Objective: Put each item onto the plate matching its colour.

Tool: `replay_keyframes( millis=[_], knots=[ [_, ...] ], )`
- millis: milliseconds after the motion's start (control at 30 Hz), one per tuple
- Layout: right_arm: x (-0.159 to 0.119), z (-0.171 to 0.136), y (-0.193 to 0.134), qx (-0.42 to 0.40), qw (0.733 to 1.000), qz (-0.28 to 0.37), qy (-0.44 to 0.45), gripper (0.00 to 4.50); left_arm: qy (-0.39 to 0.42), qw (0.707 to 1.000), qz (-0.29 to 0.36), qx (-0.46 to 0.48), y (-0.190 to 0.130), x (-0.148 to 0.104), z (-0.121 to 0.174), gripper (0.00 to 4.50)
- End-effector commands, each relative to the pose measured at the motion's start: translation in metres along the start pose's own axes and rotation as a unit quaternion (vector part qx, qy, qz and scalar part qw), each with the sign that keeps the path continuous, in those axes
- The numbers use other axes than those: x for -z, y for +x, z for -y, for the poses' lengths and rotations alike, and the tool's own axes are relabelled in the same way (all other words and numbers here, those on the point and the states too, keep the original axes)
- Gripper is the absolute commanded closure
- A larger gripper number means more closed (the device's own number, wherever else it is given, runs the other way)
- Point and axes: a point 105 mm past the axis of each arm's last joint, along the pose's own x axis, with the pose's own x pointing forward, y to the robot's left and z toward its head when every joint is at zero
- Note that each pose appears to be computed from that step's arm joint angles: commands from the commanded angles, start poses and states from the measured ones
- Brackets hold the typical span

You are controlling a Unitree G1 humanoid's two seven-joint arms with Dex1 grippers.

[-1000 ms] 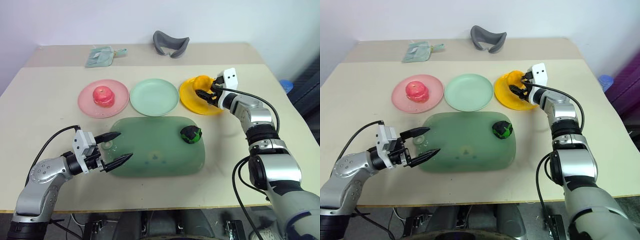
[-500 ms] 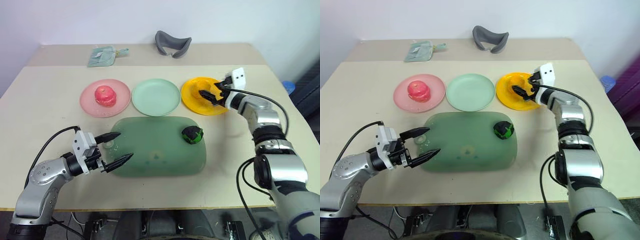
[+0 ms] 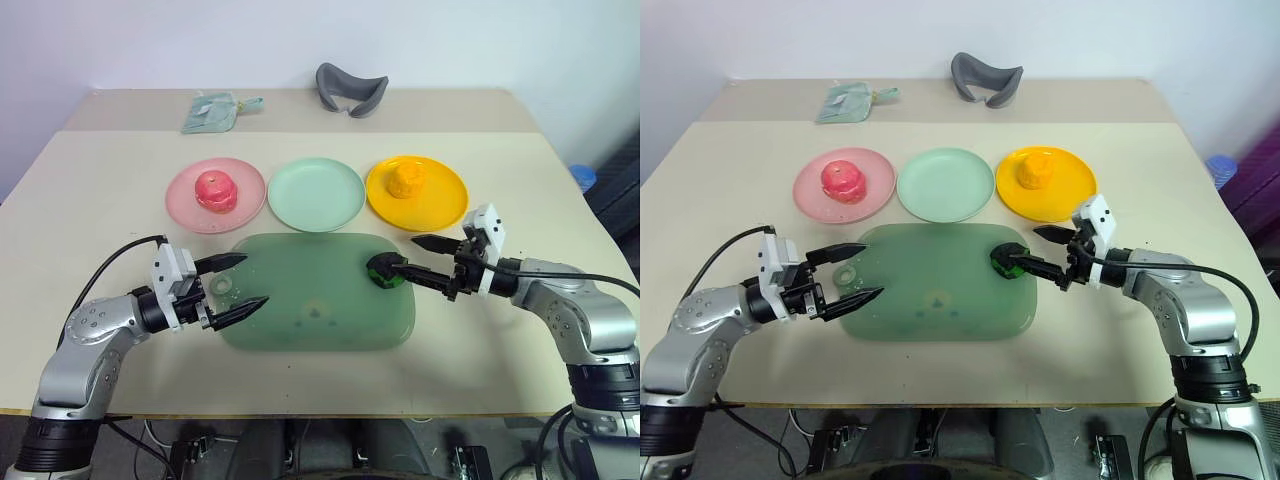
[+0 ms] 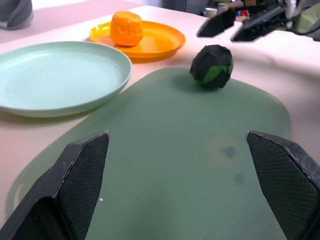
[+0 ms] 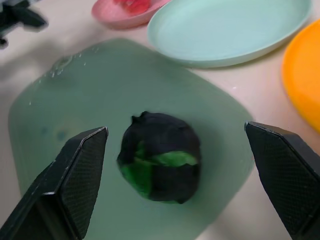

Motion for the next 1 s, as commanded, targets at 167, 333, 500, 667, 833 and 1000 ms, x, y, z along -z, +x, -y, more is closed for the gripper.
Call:
replay_keyframes(
  millis=[167, 333, 500, 667, 833, 1000],
  knots=[
    [0.011, -0.002, 0.013, -0.012, 1.000, -0.024, -0.011, 0.03, 0.007, 1.000, 0.005, 0.002, -0.003, -0.006, -0.001, 0.00],
    [0.009, 0.002, 0.022, -0.009, 1.000, -0.017, -0.024, 0.03, 0.008, 1.000, 0.001, -0.007, -0.007, -0.004, 0.000, 0.00],
    [0.000, 0.009, 0.032, 0.001, 1.000, 0.008, -0.022, 0.56, 0.007, 1.000, 0.001, -0.016, -0.009, -0.004, 0.005, 0.00],
    [-0.015, 0.001, 0.042, -0.011, 0.999, 0.042, -0.026, 1.75, 0.007, 0.999, 0.001, -0.033, -0.013, -0.003, 0.007, 0.00],
    [-0.029, -0.008, 0.051, -0.026, 0.997, 0.059, -0.045, 1.75, 0.005, 0.999, 0.003, -0.045, -0.016, -0.005, 0.008, 0.00],
    [-0.073, -0.003, 0.079, -0.001, 0.991, 0.118, -0.069, 1.75, 0.003, 0.998, 0.009, -0.062, -0.018, -0.006, 0.007, 0.00]
  ],
)
